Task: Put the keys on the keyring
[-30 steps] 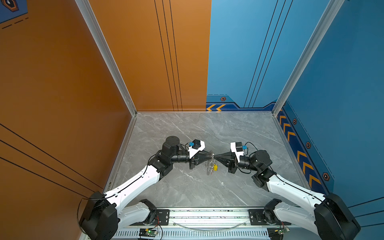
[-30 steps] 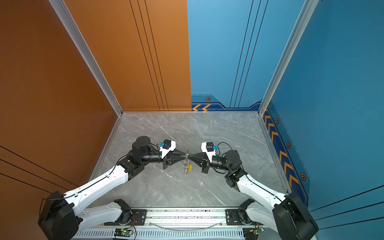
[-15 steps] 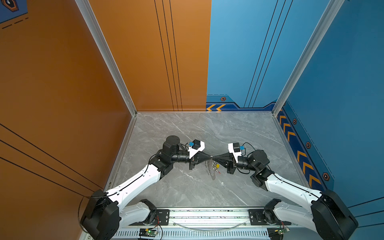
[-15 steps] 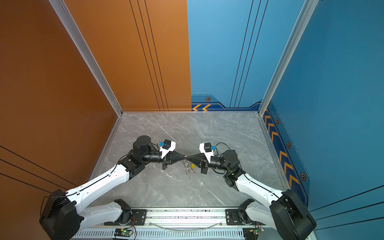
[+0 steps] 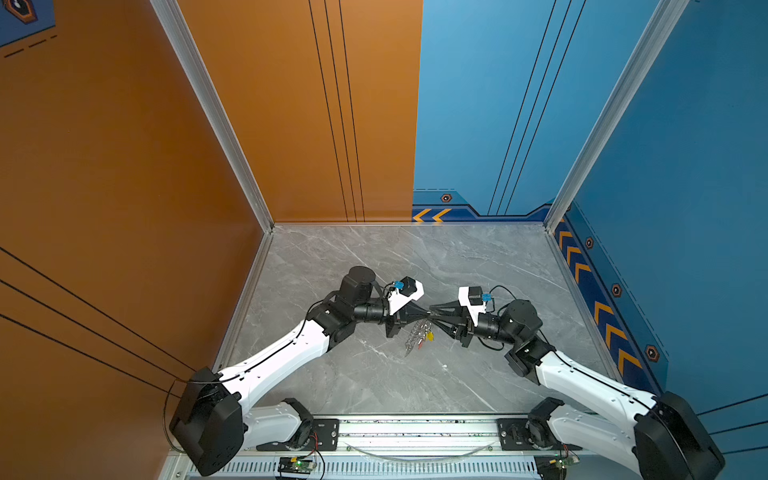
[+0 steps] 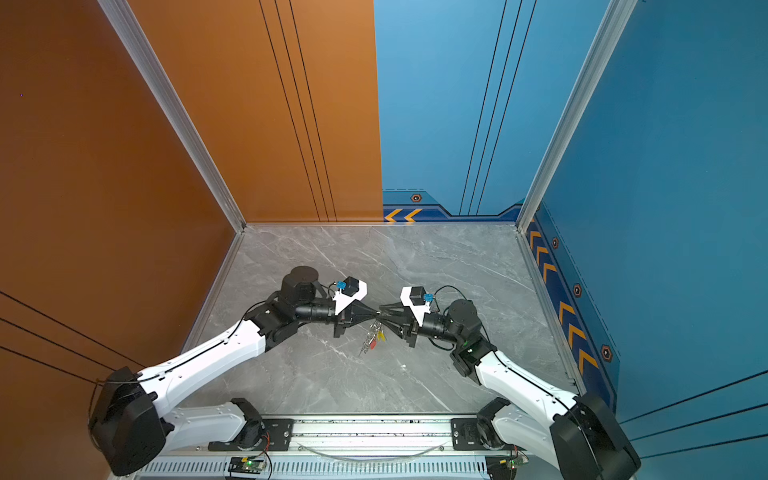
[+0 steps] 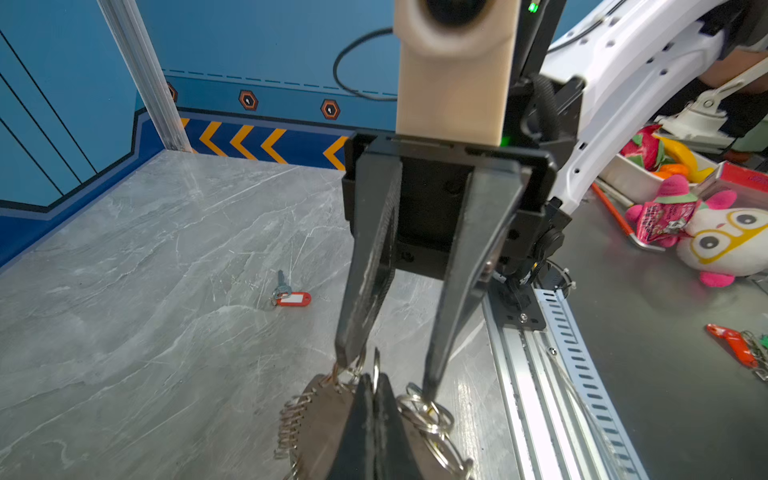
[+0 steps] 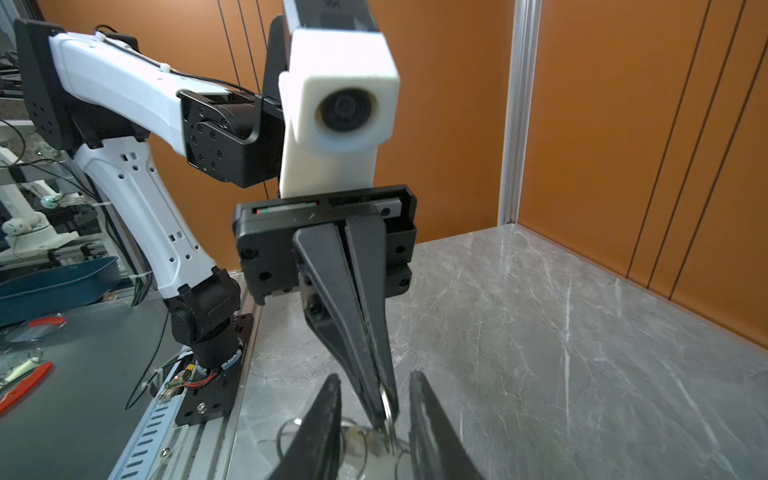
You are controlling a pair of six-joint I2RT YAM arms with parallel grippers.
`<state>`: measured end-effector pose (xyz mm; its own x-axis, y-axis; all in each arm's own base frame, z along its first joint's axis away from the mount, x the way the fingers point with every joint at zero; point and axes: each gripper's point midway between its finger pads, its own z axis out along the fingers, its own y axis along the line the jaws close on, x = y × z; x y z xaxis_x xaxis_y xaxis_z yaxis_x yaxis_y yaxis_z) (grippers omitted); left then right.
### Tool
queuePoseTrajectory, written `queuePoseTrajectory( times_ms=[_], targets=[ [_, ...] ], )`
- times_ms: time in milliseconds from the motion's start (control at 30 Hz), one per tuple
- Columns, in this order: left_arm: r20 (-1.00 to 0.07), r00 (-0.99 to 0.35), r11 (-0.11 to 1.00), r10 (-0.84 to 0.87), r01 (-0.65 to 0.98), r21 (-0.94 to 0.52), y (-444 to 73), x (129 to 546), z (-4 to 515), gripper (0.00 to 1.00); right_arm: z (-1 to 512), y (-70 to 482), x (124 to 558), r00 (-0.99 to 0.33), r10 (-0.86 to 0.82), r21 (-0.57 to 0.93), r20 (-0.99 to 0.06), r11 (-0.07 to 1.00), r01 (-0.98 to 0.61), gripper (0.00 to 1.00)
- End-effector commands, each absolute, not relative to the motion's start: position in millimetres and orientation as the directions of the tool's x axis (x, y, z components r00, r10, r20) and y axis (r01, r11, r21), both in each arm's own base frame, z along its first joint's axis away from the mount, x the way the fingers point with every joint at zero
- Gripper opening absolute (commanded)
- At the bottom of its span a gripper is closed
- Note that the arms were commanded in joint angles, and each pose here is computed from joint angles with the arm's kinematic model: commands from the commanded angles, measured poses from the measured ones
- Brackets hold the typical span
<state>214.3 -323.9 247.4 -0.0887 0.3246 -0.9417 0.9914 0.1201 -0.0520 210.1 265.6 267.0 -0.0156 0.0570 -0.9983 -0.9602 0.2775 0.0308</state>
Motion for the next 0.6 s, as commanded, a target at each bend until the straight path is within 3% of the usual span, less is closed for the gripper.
queuePoseTrajectory(
  times_ms=[0,233,433,567],
  targets=[
    [-0.854,-0.070,0.184,0.516,0.982,0.031,-320,221,232,0.00,248,244,219,0.043,-0.062,-0.064,-0.997,0.400,-0.914,0.42],
    [-0.691,-0.049,0.197,0.721,0.971,0.136,-320,236,234,0.00,258,216,226,0.097,0.030,-0.068,-0.995,0.520,-0.852,0.50],
    [-0.610,-0.055,0.171,0.790,0.976,0.134,-318,240,239,0.00,255,225,223,0.053,0.064,-0.019,-0.997,0.449,-0.894,0.46],
    [-0.597,-0.044,0.136,0.801,0.985,0.109,-320,234,242,0.00,252,236,217,0.010,0.067,0.015,-0.998,0.362,-0.932,0.37]
  ],
)
